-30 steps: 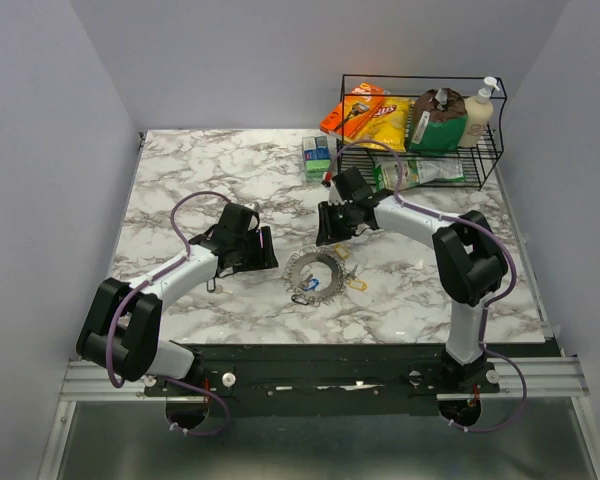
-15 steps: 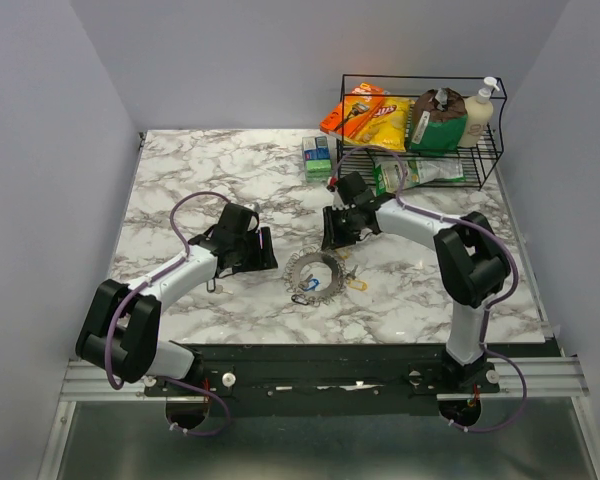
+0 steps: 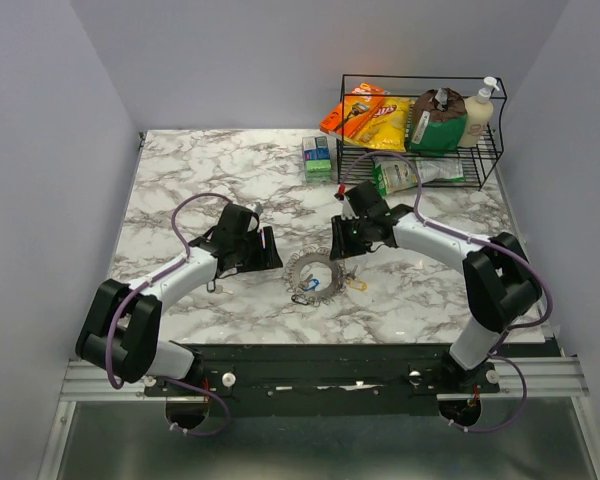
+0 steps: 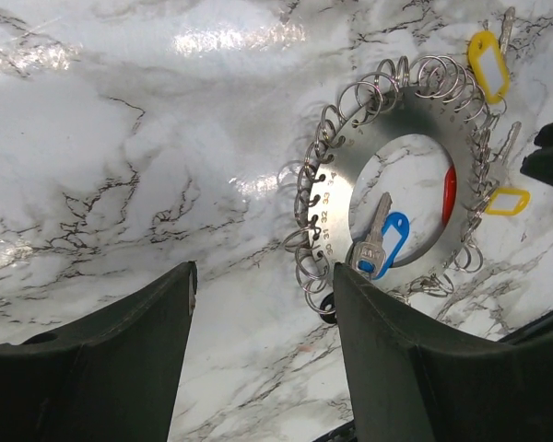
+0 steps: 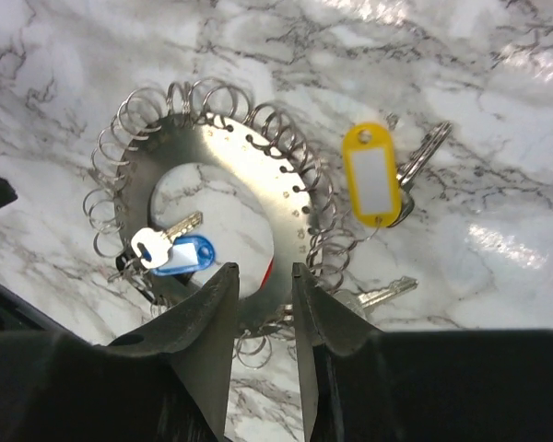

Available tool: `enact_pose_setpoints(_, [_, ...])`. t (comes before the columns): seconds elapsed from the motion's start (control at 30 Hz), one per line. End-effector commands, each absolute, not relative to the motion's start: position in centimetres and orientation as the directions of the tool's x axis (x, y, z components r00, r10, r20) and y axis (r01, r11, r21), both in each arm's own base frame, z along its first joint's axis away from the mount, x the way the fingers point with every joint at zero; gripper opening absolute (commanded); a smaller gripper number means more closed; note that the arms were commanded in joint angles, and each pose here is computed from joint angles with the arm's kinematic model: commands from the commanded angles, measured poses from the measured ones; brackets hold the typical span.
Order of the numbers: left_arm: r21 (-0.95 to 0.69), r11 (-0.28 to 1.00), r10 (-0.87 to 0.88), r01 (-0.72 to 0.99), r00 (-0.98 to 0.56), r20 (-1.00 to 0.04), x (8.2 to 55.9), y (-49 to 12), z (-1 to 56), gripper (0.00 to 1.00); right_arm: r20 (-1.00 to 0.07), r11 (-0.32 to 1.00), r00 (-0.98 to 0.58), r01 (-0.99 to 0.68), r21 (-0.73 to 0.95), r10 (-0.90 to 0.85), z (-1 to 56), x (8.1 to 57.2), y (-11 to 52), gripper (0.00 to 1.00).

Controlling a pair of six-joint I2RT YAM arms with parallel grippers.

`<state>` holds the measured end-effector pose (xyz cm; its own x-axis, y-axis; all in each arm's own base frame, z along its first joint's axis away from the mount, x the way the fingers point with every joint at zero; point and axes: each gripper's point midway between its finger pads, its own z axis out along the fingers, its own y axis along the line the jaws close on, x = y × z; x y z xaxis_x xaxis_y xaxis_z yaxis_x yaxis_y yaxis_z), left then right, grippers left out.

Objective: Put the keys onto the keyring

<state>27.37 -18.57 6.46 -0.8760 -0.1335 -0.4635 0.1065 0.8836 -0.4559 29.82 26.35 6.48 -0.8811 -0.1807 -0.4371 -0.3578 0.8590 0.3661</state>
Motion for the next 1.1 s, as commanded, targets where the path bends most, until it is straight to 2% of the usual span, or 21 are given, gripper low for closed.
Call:
enact_pose_setpoints(0.0, [-0.504,0.857,-0.146,0.111,-0.884,-0.444,26.9,-19.3,6.3,0.70,-0.412,0.839,-0.877,-0.405,0.362,-0.246,6.3,26.7,26.8,0.38])
enact_pose_setpoints(0.4, [-0.525,0.842,-0.140,0.121,-0.892,-0.430,26.2,-20.1,6.0,0.70,-0.353,0.835,-0.889,-0.415,0.360,-0.290,5.6,21.5,26.5,0.38])
enact_pose_setpoints(1.07, [-0.539,0.825,-0.110,0.169,-0.888,-0.446,24.2,-21.6,6.3,0.69,-0.378,0.790,-0.871,-0.461,0.404,-0.315,7.3,20.6,29.0,0.39])
